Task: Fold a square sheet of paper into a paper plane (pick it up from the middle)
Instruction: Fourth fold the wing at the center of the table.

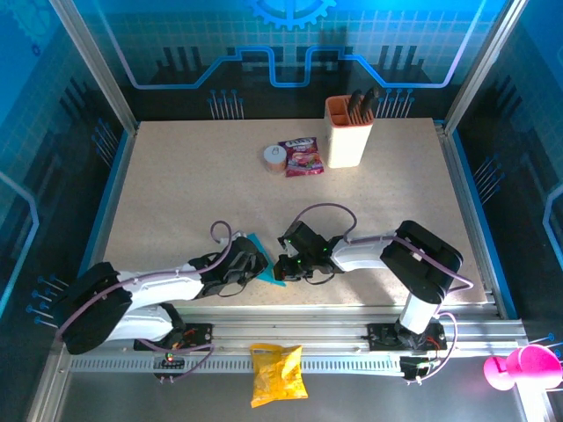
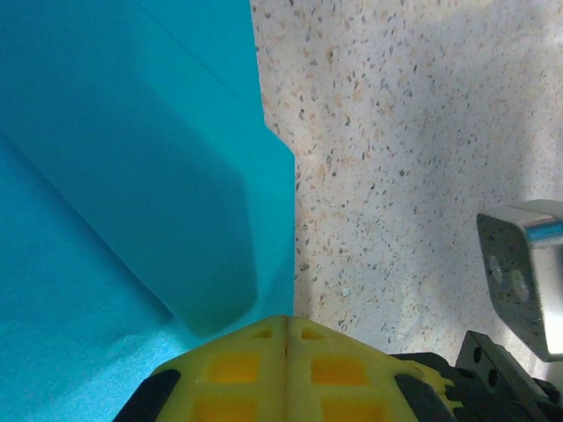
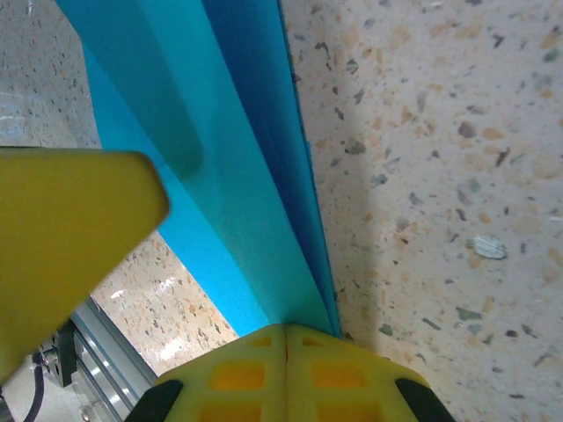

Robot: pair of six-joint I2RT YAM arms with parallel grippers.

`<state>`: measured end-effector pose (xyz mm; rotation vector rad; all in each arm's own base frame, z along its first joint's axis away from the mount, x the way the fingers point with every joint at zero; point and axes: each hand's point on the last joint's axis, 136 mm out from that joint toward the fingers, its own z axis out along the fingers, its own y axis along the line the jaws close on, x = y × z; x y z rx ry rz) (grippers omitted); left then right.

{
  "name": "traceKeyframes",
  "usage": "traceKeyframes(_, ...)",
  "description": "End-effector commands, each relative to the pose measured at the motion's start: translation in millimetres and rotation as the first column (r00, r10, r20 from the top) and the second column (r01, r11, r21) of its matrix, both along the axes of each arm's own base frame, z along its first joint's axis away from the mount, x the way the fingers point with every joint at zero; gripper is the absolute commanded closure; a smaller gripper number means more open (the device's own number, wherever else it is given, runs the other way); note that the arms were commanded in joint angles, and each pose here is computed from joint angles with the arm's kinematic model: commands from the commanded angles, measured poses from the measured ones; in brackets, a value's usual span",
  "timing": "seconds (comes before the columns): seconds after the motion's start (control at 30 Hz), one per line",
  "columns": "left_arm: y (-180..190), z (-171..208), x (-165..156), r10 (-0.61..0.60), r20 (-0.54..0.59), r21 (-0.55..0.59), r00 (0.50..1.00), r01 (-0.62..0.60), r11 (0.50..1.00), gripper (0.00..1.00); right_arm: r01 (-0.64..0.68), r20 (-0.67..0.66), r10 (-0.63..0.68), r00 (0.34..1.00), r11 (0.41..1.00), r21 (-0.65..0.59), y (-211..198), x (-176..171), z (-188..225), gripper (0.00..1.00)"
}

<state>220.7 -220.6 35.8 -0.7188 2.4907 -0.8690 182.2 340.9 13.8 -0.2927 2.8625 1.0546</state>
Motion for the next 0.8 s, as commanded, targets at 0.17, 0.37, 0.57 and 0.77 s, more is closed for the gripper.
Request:
traceKeyframes(0.17,-7,-19,-4,0.044,-0.065,-0.027,0.997,-0.046,0.999,0.96,-0.005,-0.042,0.003,0.999,0.999,-0.046,-12,-8,-19,1.0)
traceKeyframes(0.37,13,-41,-11,0.15,-0.14,0.051,0.979,-0.144,0.988,0.96,0.005,-0.072,-0.011,0.997,0.997,-0.079,-19,-13,-29,1.0)
traceKeyframes(0.57,37,-39,-11,0.222,-0.13,0.138,0.966,-0.204,0.969,0.96,0.019,-0.11,-0.035,0.993,0.989,-0.145,-32,-20,-44,1.0)
traceKeyframes(0.77,62,-36,-5,0.265,-0.124,0.165,0.956,-0.243,0.956,0.93,0.031,-0.14,-0.059,0.988,0.98,-0.199,-42,-25,-58,1.0)
